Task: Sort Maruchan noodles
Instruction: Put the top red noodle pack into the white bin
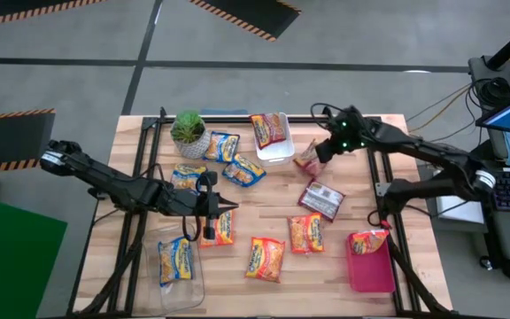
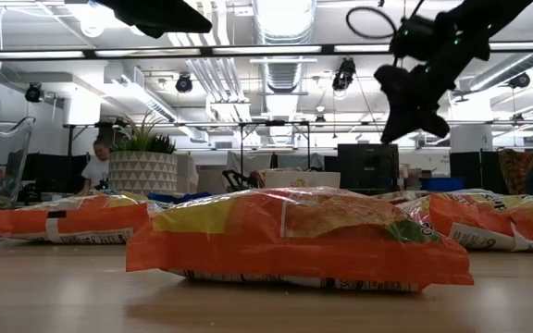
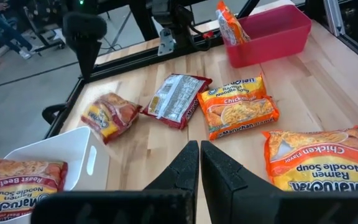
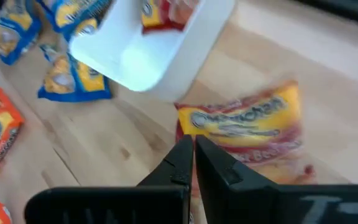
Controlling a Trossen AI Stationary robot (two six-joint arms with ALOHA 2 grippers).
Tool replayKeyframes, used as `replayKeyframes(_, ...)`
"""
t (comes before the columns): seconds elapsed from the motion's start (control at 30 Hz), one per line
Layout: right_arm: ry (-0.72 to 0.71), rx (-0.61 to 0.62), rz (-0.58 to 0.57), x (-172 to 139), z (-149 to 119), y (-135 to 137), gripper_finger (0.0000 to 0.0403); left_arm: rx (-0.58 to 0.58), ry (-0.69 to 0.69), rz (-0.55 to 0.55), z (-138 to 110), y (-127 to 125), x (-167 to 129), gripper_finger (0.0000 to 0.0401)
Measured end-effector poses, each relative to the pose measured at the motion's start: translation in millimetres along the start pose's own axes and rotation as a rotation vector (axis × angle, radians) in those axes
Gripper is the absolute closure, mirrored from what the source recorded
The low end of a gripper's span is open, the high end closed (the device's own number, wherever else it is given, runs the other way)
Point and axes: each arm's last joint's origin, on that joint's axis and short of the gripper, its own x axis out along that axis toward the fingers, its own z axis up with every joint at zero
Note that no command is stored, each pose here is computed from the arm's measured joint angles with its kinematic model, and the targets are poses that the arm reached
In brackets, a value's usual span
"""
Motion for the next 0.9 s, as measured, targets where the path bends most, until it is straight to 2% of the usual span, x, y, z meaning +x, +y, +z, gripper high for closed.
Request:
replayKeyframes(0.17,-0.038,-0.003,0.023,-9.7,-2.7,10.3,0.0394,0.017,0.000,0.000,0.0,0.0,0.0,0.0401)
replayKeyframes(0.27,-0.026,0.045,0.029,-9.1,-4.5,12.9,0.0394,0.028,0.000,0.001,0.0,0.0,0.0,0.0401)
replayKeyframes(0.57,0.058,0.161,-0.023,14.8,-4.8,5.3,0.0382,0.057,-0.003,0.002,0.3,0.1,0.0,0.0401)
replayKeyframes(0.7,0.096,0.203,-0.066,26.9,-3.7,-4.9,0.0337,0.071,-0.004,0.002,0.4,0.2,0.1,0.0401)
replayKeyframes(0.9,0.128,0.249,-0.137,31.0,-0.5,-26.7,0.0233,0.071,-0.004,0.003,0.5,0.4,0.1,0.0401)
